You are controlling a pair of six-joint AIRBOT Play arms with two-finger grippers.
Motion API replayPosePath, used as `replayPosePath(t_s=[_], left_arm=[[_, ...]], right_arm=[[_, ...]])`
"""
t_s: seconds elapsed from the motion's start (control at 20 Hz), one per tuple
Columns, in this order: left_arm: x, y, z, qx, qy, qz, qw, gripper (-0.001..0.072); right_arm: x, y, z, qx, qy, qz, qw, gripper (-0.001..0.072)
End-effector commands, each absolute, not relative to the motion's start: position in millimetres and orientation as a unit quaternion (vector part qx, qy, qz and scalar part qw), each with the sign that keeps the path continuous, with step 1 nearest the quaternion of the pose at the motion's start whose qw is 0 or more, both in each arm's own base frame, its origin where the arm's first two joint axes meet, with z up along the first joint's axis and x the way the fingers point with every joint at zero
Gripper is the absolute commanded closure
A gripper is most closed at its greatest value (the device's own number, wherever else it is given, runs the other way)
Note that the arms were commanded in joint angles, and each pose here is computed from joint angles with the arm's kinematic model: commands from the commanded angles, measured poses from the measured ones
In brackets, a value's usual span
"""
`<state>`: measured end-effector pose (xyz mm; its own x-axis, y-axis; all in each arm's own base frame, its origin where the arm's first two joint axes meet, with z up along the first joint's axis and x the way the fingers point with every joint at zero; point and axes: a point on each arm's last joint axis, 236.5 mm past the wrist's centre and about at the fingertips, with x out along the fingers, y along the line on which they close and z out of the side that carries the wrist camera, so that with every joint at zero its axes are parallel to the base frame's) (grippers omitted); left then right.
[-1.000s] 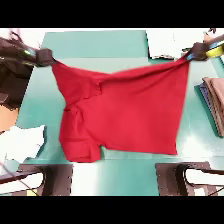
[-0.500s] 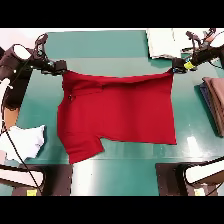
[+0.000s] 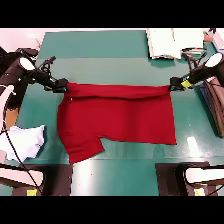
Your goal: Fold the shirts.
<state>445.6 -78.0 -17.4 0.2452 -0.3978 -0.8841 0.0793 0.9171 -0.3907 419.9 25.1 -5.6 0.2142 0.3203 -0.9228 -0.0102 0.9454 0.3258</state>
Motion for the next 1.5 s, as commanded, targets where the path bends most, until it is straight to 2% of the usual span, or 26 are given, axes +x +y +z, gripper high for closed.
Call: replayPosePath(t_s=[0.0, 0.05, 0.2, 0.3, 0.45, 0.6, 0.75, 0.95, 1.1, 1.2, 1.25, 1.3, 1.35, 1.45], left_arm=[[429.9, -77.2, -30.4, -0.137, 0.618, -0.149, 0.76, 0.0324], [425.7, -75.5, -28.3, -0.142, 0.624, -0.143, 0.755, 0.0181], [399.5, -72.1, -3.1, -0.127, 0.64, -0.151, 0.743, 0.0181], [369.3, -60.0, 12.0, -0.097, 0.64, -0.133, 0.751, 0.0181], [294.6, -36.1, -1.2, -0.062, 0.658, -0.086, 0.745, 0.018], [219.2, -44.8, -32.6, -0.087, 0.689, -0.08, 0.715, 0.018], [175.7, -60.0, -60.3, -0.133, 0.71, -0.075, 0.688, 0.018], [166.6, -85.9, -80.5, -0.199, 0.705, -0.088, 0.675, 0.018], [182.1, -101.1, -81.7, -0.249, 0.675, -0.091, 0.689, 0.018], [190.9, -111.3, -75.7, -0.276, 0.659, -0.103, 0.692, 0.0182], [193.3, -115.2, -72.0, -0.28, 0.654, -0.112, 0.694, 0.0316], [196.4, -117.7, -67.7, -0.277, 0.649, -0.125, 0.698, 0.0601], [198.8, -118.2, -62.7, -0.272, 0.647, -0.131, 0.7, 0.0682], [203.4, -119.1, -47.4, -0.255, 0.645, -0.149, 0.704, 0.0683]], right_arm=[[413.2, 36.0, -19.2, 0.122, 0.616, 0.109, 0.771, 0.0357], [416.2, 35.5, -15.4, 0.124, 0.612, 0.107, 0.774, 0.0305], [411.4, 41.7, 13.9, 0.126, 0.606, 0.121, 0.776, 0.0305], [393.3, 45.0, 36.4, 0.12, 0.601, 0.129, 0.78, 0.0306], [354.9, 52.5, 60.1, 0.119, 0.583, 0.136, 0.792, 0.0306], [329.5, 59.1, 75.3, 0.124, 0.554, 0.141, 0.811, 0.0306], [314.9, 60.5, 84.3, 0.12, 0.536, 0.14, 0.824, 0.0306], [309.8, 61.9, 99.5, 0.116, 0.516, 0.143, 0.837, 0.0307], [309.8, 71.7, 106.6, 0.133, 0.507, 0.158, 0.837, 0.0309], [310.0, 75.2, 108.5, 0.139, 0.505, 0.164, 0.836, 0.0337], [310.0, 76.5, 109.1, 0.141, 0.504, 0.166, 0.836, 0.0337], [309.1, 75.2, 108.0, 0.139, 0.507, 0.164, 0.835, 0.0336], [306.0, 73.7, 105.5, 0.134, 0.514, 0.162, 0.832, 0.0337], [294.1, 59.7, 92.9, 0.104, 0.543, 0.143, 0.821, 0.0344]])
